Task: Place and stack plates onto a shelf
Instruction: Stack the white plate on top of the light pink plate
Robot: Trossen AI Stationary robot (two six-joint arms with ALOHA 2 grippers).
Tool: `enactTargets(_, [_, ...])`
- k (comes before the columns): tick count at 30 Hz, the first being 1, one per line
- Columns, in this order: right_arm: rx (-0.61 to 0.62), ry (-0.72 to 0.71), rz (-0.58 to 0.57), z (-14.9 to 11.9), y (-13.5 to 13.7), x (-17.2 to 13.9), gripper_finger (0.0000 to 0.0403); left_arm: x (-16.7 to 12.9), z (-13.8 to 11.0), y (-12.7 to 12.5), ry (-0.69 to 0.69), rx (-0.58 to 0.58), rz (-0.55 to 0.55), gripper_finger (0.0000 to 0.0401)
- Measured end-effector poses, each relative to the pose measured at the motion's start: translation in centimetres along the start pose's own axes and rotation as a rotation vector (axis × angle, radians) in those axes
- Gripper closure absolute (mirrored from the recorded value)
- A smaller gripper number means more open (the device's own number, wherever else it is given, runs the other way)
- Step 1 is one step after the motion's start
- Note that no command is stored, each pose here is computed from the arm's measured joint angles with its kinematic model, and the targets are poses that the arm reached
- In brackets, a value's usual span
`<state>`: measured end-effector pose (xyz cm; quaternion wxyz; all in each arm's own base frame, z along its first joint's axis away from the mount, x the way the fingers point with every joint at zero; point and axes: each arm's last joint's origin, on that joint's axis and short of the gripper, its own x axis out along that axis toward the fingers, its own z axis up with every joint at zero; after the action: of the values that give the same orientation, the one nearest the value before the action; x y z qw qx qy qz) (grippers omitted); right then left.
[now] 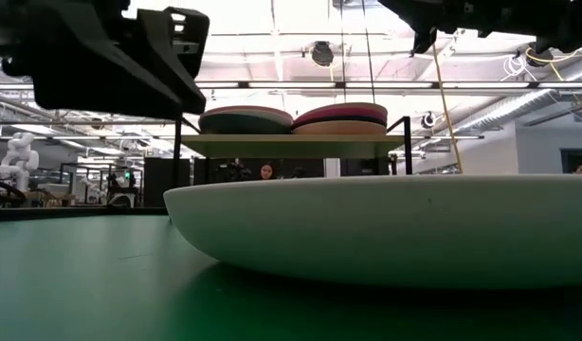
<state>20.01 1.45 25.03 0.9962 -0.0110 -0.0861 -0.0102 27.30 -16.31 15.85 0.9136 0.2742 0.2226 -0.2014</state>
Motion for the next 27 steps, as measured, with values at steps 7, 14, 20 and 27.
enactTargets(7, [0.000, 0.000, 0.000, 0.0, 0.0, 0.0, 0.0339, 0.0, 0.2, -1.1, -0.013, 0.158, -0.025, 0.0318])
enactTargets(14, [-0.001, -0.008, 0.000, 0.1, 0.0, 0.0, 0.0339, 0.0, 0.4, -1.7, -0.027, 0.252, -0.037, 0.0318])
enactTargets(20, [0.000, -0.013, 0.000, 0.1, 0.0, 0.0, 0.0339, 1.7, 1.0, -1.8, -0.018, 0.306, -0.049, 0.0318])
enactTargets(27, [0.004, -0.004, 0.000, 0.0, 0.0, 0.0, 0.0339, 3.6, 1.2, -2.2, 0.144, 0.379, -0.139, 0.0318])
